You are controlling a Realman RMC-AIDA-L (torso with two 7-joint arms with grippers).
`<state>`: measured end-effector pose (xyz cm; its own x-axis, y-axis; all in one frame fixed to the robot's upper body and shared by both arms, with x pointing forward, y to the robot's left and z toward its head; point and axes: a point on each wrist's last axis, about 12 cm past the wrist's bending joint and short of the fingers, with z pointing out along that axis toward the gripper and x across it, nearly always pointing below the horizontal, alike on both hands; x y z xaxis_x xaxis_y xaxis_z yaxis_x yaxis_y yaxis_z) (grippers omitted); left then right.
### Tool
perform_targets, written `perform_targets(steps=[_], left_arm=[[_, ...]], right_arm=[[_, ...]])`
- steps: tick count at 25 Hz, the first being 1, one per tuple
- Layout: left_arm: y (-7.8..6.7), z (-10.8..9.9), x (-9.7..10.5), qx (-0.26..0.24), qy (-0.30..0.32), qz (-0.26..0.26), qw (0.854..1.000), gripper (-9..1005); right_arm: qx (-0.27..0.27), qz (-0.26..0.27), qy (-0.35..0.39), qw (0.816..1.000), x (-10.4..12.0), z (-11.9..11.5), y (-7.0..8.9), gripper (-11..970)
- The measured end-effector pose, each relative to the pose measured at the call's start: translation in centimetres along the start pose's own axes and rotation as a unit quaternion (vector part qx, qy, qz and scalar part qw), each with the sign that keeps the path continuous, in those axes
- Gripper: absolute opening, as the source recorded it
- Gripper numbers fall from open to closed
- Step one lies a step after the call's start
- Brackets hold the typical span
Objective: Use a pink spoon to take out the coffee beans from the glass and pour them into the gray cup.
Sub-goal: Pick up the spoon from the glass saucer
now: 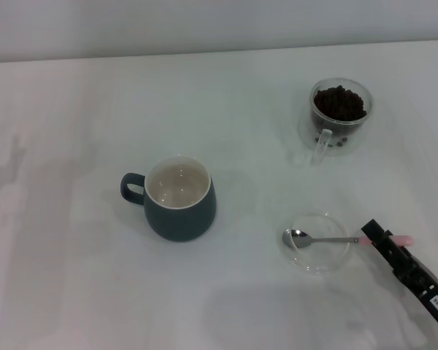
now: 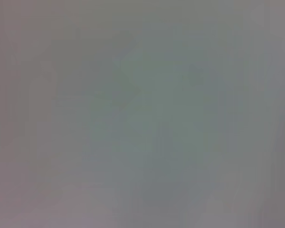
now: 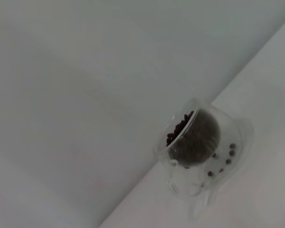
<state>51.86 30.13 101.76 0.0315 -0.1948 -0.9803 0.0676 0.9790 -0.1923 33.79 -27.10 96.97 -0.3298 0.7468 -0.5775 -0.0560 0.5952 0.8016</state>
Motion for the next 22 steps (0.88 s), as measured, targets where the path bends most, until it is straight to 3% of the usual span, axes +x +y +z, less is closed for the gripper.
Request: perform_targets(steps=[3,8,14,22], left_arm=[[0.0,0.0,0.0,0.0,0.0,0.0,1.0,876],[0.0,0.0,0.0,0.0,0.0,0.0,1.0,876],[0.0,0.0,0.0,0.0,-0.001,0.0,1.0,876],[0.0,0.0,0.0,0.0,-0.001,0.0,1.0,876]], right_arm=[[0.005,0.004,0.006,1.0,0.2,0.2,0.0,711],[0.008,0.009,0.006,1.0,0.2,0.3,-0.1,476],[0.005,0.014,0.004,1.0,0.1,0.3,0.0,265],[-0.032,0.009,-0.008,0.999,-1.3,0.7,-0.1,185]])
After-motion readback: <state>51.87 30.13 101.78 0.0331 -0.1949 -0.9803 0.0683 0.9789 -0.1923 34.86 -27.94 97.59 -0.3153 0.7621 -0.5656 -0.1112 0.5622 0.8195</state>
